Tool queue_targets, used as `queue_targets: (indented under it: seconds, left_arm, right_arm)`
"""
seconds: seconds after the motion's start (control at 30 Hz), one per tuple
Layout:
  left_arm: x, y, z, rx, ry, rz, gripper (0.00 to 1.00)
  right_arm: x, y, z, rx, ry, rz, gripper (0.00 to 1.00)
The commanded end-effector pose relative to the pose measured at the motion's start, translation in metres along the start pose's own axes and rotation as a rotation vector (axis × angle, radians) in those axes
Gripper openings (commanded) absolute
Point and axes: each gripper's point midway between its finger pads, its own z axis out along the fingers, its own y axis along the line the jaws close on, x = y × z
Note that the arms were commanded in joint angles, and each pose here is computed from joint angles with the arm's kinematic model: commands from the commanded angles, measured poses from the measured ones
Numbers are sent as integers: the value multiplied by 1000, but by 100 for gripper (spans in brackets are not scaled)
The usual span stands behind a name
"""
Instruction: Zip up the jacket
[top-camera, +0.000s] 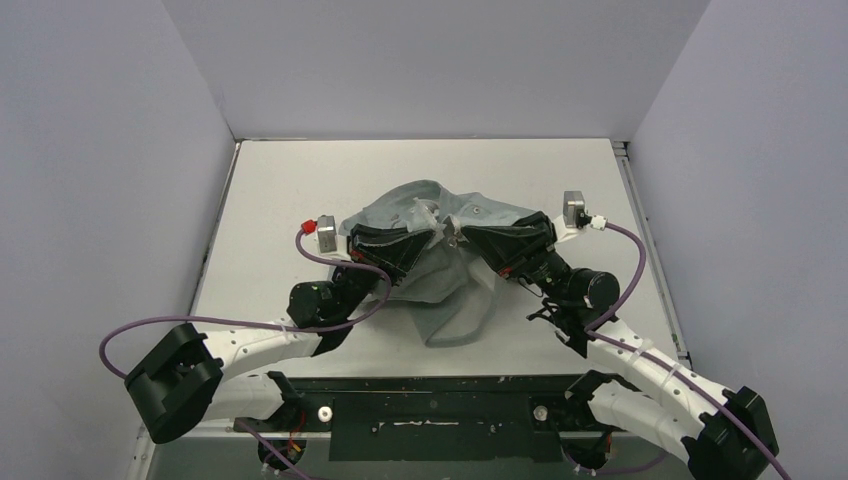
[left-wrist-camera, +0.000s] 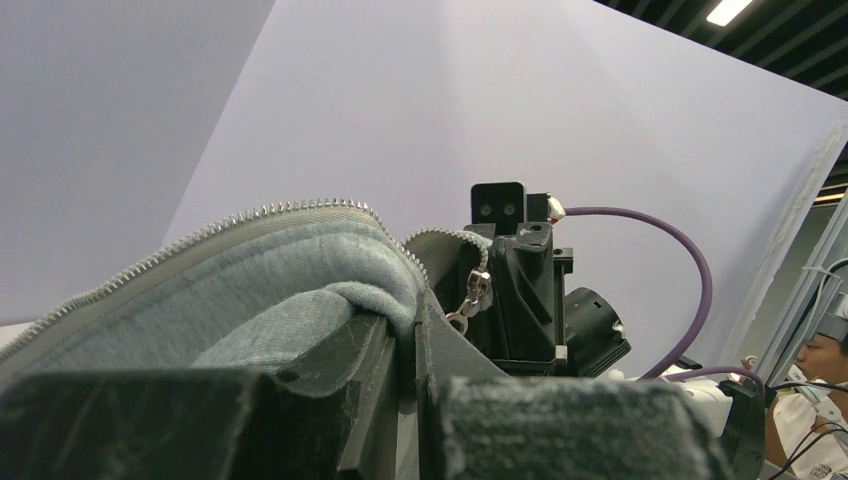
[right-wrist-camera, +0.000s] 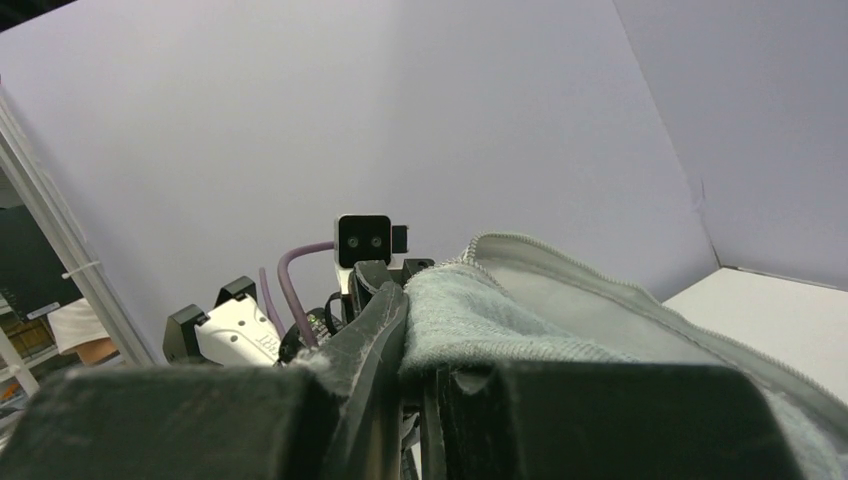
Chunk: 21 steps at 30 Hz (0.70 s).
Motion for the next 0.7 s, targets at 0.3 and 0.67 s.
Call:
queue_targets:
  seconds: [0.3,0.67]
  left_arm:
    - [-92,-92,11,327,-308,77,0]
    - [-96,-98,15,352,-315,81,0]
  right_arm:
    - [-31,43,18,-199,-83,57,0]
    - [-26,44,18,-205,-56,70,0]
